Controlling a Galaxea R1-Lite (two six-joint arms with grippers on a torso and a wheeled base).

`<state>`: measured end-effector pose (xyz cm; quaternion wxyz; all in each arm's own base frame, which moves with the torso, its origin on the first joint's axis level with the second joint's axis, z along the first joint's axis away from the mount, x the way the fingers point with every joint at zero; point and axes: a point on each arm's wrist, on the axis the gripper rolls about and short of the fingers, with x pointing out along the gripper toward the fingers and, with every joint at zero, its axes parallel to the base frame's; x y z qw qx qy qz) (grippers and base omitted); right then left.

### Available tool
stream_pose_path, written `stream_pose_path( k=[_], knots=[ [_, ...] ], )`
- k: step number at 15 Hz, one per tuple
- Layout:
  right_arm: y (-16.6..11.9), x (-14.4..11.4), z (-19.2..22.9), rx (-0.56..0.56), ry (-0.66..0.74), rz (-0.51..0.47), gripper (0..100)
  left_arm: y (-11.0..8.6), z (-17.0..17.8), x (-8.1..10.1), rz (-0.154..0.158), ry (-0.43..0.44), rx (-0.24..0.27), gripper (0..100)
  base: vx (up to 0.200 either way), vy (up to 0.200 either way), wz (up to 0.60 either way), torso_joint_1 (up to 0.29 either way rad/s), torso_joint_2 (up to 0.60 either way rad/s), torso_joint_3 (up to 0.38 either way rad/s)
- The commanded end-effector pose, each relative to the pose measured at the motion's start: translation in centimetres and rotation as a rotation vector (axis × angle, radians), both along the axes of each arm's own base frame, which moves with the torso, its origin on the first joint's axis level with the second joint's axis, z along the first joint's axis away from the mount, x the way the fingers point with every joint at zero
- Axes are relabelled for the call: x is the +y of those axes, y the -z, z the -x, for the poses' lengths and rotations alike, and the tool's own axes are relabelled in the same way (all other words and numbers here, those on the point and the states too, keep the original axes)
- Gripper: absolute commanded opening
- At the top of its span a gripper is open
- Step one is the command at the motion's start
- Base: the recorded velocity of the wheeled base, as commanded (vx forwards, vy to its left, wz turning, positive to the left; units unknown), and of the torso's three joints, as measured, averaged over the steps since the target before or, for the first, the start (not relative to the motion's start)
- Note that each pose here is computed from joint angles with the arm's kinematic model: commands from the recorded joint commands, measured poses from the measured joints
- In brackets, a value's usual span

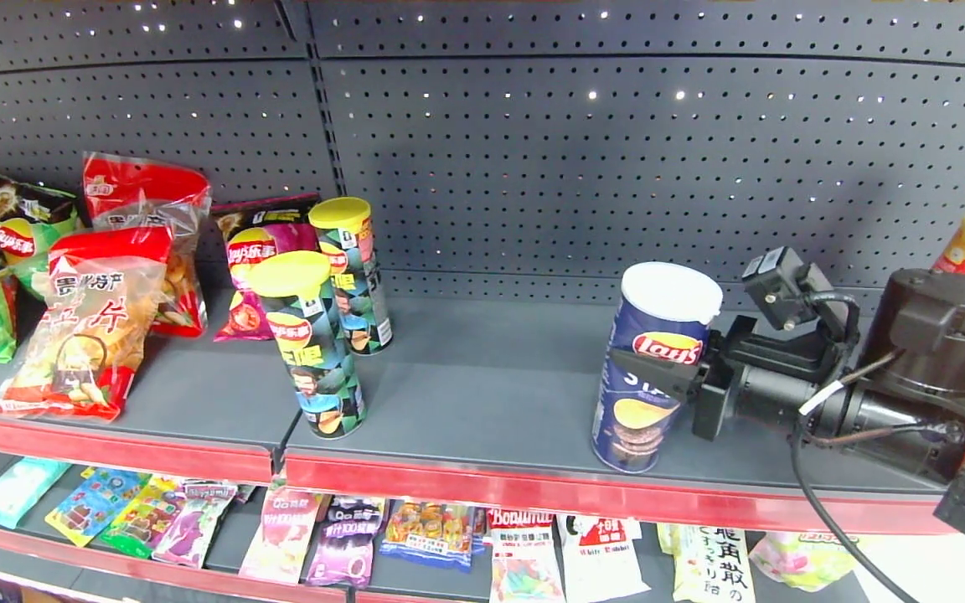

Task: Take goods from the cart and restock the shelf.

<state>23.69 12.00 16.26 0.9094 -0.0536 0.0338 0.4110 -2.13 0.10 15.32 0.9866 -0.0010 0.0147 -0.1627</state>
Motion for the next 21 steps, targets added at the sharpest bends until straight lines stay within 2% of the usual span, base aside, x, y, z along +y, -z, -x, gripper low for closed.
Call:
stream_pose_path(
  k=[1, 11, 21],
  knots=[
    [0.3, 0.2, -0.4, 0.008, -0.003, 0.004, 0, 0.0, 0.0, 0.0, 0.000, 0.000, 0.002, 0, 0.000, 0.000, 0.00, 0.000, 0.00, 0.000],
    [1.1, 0.2, 0.4, 0.037, -0.009, 0.022, 0, 0.0, 0.0, 0.0, 0.000, 0.000, 0.002, 0, 0.000, 0.000, 0.00, 0.000, 0.00, 0.000],
    [1.3, 0.6, 0.8, 0.039, 0.067, 0.035, 0, 0.1, 0.0, 0.0, 0.000, 0.003, 0.000, 0, 0.000, 0.000, 0.00, 0.000, 0.00, 0.000]
  ],
)
